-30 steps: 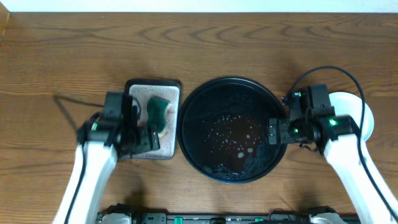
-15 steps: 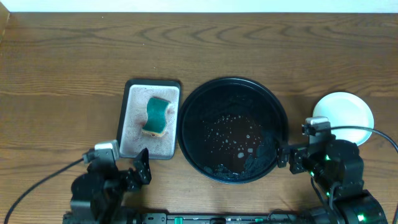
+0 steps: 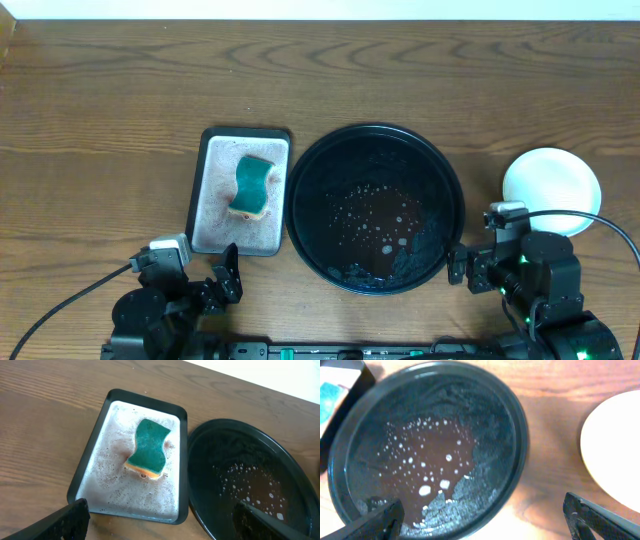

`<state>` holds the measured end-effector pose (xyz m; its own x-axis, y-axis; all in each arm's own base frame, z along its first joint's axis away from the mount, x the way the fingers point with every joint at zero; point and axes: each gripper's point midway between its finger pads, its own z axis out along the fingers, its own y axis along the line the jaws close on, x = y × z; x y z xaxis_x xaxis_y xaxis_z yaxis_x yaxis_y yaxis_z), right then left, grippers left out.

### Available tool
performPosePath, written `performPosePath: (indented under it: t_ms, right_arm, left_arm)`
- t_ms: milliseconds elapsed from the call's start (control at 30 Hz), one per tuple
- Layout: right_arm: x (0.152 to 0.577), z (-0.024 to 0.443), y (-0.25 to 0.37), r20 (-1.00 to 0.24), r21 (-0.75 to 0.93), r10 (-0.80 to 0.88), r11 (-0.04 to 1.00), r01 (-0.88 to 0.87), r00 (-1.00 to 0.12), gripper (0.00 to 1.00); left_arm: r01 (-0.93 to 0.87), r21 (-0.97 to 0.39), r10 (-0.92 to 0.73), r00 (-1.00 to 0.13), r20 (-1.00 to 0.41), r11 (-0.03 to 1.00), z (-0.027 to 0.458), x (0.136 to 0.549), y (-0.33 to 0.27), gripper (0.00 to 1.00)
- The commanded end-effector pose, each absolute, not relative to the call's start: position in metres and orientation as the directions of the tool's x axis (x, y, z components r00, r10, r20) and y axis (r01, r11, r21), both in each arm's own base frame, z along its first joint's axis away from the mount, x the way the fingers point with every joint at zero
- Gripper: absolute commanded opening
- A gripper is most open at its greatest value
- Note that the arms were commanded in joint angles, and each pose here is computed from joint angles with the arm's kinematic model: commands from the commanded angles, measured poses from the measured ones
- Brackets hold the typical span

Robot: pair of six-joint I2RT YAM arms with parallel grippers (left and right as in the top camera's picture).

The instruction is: Clean dirty plates on tray and stack at the side

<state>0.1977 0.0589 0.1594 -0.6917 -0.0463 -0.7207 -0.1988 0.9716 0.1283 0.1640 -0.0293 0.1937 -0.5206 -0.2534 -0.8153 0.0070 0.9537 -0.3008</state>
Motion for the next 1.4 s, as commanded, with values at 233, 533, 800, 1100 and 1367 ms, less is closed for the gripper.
performPosePath:
  t_ms: [233,533,800,1100,1367]
  right_arm:
    - [0.191,0.164,0.05,-0.753,0.111,-0.032,0.979,-0.174,-0.658,0.99]
    - [0.221,0.23,0.057,-0.985,0.127,0.092,0.958,-0.255,-0.144,0.99]
    - [0.233,0.233,0.05,-0.982,0.105,0.139,0.964,-0.245,0.128,0.99]
    - [0.243,0.157,0.041,-0.996,0.051,0.037,0.982,-0.18,-0.079,0.99]
    - [0.243,0.157,0.042,-0.996,0.051,0.037,0.982,-0.182,-0.08,0.99]
  left_arm:
    - [-0.011,-0.296,-0.258,-0.522,-0.813,0.955,0.19,0.165,-0.026,0.91]
    - [-0.011,-0.296,-0.258,-0.522,-0.813,0.955,0.19,0.165,-0.026,0.91]
    - [-0.011,-0.296,-0.258,-0.522,-0.813,0.955,0.19,0.165,-0.026,0.92]
    - [-0.011,-0.296,-0.258,-0.522,-0.813,0.955,0.19,0.165,-0.026,0.92]
    - [-0.011,-0.296,-0.258,-0.522,-0.813,0.955,0.19,0.165,-0.026,0.92]
